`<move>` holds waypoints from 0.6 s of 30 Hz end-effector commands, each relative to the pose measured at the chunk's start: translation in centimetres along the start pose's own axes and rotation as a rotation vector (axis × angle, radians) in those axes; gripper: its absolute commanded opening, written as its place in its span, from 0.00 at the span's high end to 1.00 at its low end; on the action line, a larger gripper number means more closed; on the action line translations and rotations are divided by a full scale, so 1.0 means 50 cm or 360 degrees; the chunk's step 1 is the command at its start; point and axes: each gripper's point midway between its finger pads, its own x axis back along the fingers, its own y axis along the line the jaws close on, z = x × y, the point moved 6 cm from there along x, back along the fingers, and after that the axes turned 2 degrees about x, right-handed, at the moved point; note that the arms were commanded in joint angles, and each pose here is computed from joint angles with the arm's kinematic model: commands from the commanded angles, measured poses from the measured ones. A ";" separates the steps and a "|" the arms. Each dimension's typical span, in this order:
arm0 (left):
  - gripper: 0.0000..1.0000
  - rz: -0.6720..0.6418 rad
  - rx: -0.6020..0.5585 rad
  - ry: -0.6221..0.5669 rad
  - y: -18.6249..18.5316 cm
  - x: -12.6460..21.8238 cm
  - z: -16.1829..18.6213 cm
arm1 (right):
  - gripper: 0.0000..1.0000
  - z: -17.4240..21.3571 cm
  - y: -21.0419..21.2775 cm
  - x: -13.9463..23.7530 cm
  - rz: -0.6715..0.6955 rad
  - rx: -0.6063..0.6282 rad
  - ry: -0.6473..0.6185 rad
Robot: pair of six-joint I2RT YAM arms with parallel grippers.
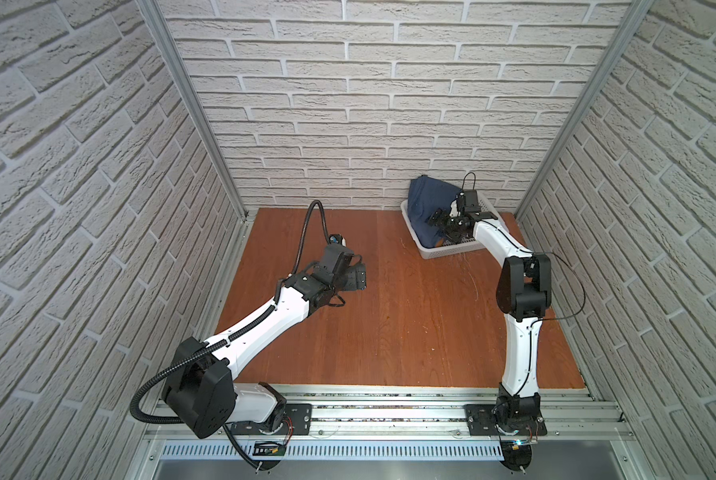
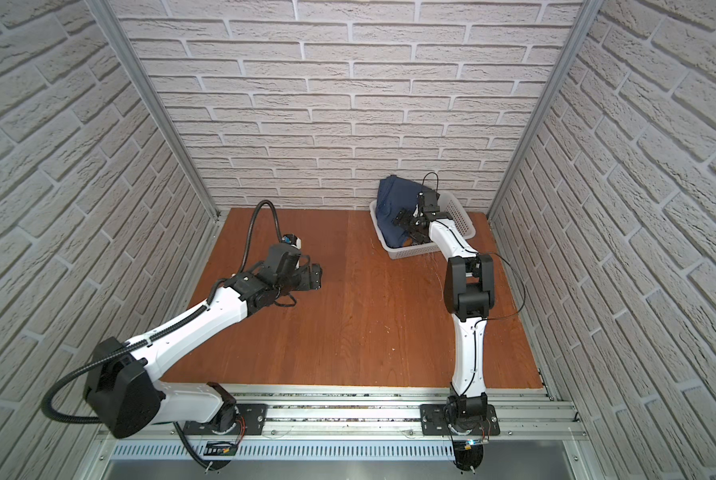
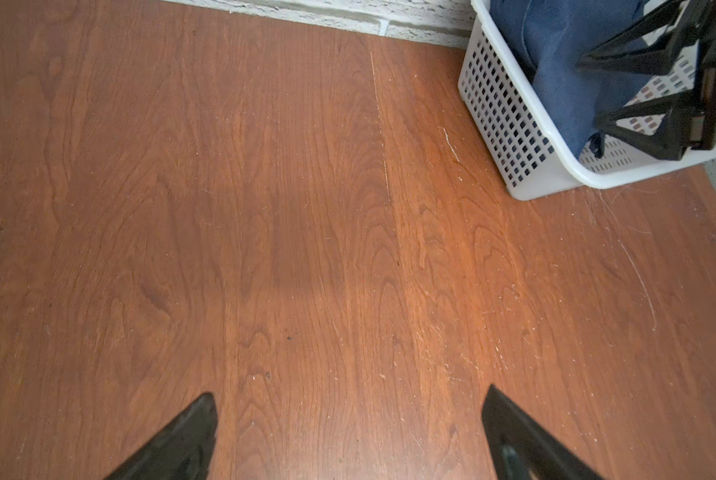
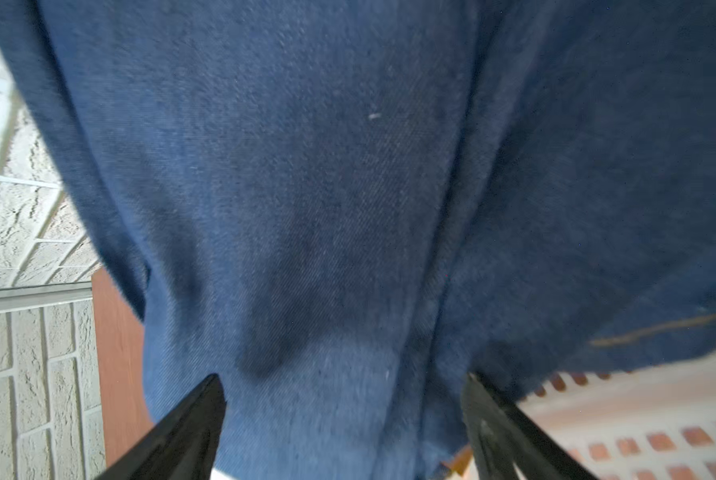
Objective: Fold and stack the trousers
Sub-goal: 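Grasp the blue jeans in the basket with the right gripper while the left arm advances, then lift the jeans out of the basket with the right gripper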
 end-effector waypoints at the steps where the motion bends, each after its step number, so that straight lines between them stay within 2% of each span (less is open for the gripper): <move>1: 0.02 0.0058 0.0007 -0.0062 -0.007 -0.005 -0.021 | 0.10 0.013 -0.012 -0.040 0.0010 -0.0090 0.0069; 5: 0.02 0.0069 0.0010 -0.0046 -0.007 -0.018 -0.019 | 0.17 0.005 -0.007 -0.068 -0.0037 -0.0136 0.0053; 7: 0.02 0.0077 0.0012 -0.0039 -0.007 -0.023 -0.017 | 0.29 -0.002 0.000 -0.077 -0.0085 -0.0155 0.0028; 10: 0.02 0.0093 0.0024 -0.0040 -0.007 -0.026 -0.013 | 0.58 -0.014 0.022 -0.078 -0.0174 -0.0159 -0.0013; 13: 0.02 0.0117 0.0039 -0.0044 -0.008 -0.026 -0.010 | 0.79 -0.029 0.060 -0.055 -0.0243 -0.0108 -0.0089; 16: 0.02 0.0128 0.0044 -0.0052 -0.006 -0.020 -0.009 | 0.94 -0.047 0.106 -0.014 -0.0313 -0.0038 -0.0181; 18: 0.02 0.0131 0.0045 -0.0057 -0.004 -0.015 -0.008 | 0.94 -0.059 0.141 0.024 -0.0353 0.0013 -0.0241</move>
